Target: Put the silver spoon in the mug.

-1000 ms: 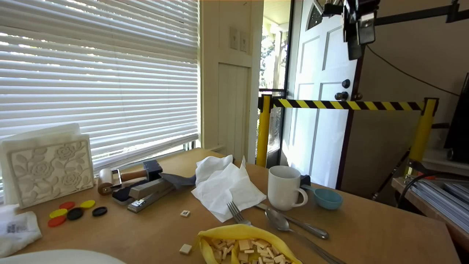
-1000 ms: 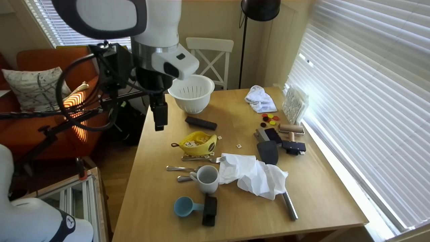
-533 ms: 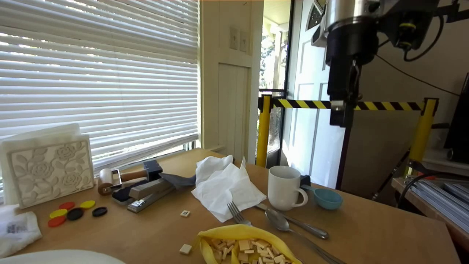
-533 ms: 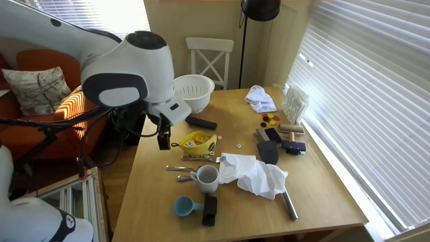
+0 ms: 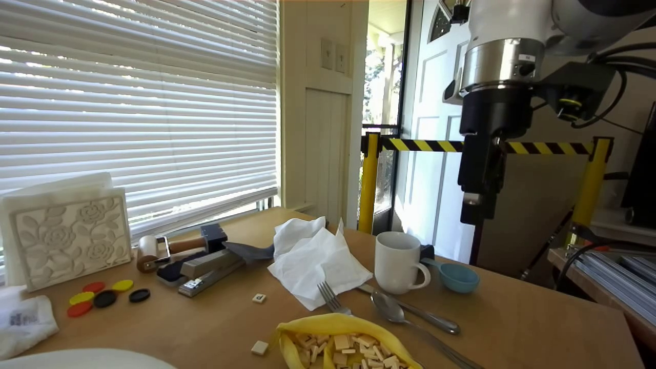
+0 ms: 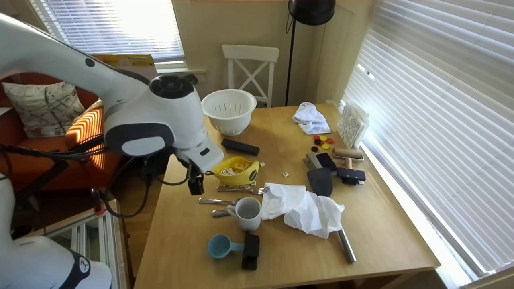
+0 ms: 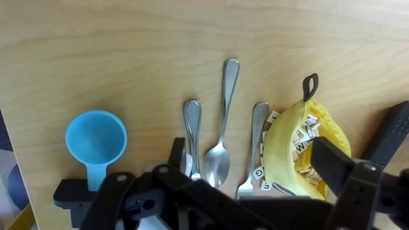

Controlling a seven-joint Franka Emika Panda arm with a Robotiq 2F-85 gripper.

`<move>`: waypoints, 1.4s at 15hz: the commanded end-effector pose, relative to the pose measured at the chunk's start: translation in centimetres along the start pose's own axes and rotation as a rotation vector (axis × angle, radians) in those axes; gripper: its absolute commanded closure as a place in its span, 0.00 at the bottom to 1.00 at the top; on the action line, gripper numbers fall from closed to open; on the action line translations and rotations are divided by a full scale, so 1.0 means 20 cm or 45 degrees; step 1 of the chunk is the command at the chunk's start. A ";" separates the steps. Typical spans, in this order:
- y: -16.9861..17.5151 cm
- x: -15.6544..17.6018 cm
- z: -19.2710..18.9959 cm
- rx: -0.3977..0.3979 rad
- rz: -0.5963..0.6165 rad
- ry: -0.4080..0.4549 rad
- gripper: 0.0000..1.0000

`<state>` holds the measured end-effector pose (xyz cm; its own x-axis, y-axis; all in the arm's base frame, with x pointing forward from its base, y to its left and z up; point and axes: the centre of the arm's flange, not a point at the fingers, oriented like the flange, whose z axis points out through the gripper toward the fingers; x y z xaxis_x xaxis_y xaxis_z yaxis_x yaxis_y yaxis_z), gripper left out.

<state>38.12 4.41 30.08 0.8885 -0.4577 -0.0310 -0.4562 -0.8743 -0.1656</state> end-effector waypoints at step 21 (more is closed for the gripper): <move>-0.23 0.09 0.75 -0.214 0.273 0.012 0.00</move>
<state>41.34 9.91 17.53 0.7431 -0.6680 -0.0403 -0.6682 -0.7439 0.0093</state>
